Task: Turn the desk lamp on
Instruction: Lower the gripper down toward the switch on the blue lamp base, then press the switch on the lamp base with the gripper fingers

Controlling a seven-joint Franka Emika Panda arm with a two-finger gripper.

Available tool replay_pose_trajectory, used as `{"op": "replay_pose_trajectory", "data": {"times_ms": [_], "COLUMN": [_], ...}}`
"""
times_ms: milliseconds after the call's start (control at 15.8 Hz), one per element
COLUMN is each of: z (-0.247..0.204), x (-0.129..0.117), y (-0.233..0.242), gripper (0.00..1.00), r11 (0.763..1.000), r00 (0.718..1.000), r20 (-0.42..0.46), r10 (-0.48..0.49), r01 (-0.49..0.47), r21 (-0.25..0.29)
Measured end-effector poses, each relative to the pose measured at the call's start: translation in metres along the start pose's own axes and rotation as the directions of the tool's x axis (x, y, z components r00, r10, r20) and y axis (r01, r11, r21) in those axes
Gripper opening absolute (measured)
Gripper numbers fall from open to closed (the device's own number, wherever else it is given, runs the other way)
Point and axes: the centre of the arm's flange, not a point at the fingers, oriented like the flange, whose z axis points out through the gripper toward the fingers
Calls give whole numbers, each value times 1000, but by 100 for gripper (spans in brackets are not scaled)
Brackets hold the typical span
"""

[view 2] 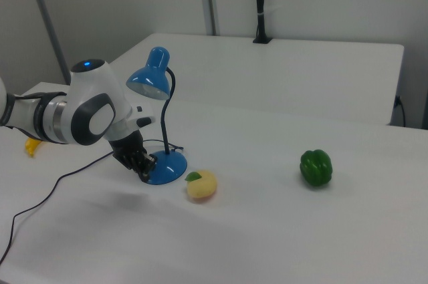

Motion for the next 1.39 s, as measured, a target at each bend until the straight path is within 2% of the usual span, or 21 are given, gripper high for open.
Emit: {"op": "replay_pose_trajectory", "data": {"times_ms": [317,570,824,1394], "z": [11,3,1,13], "x": [14,29,39,44], "y": [-13,-13,-15,-22], "gripper": [1,1,1,1], "r11": [1000,999,999,1000], "r00": [994,989,987,989], "r20": [-107,-146,-160,-147], "r10": [24,27,25,15], "r01": [-22,-24,-21,-11], "r21": [20,23,25,26]}}
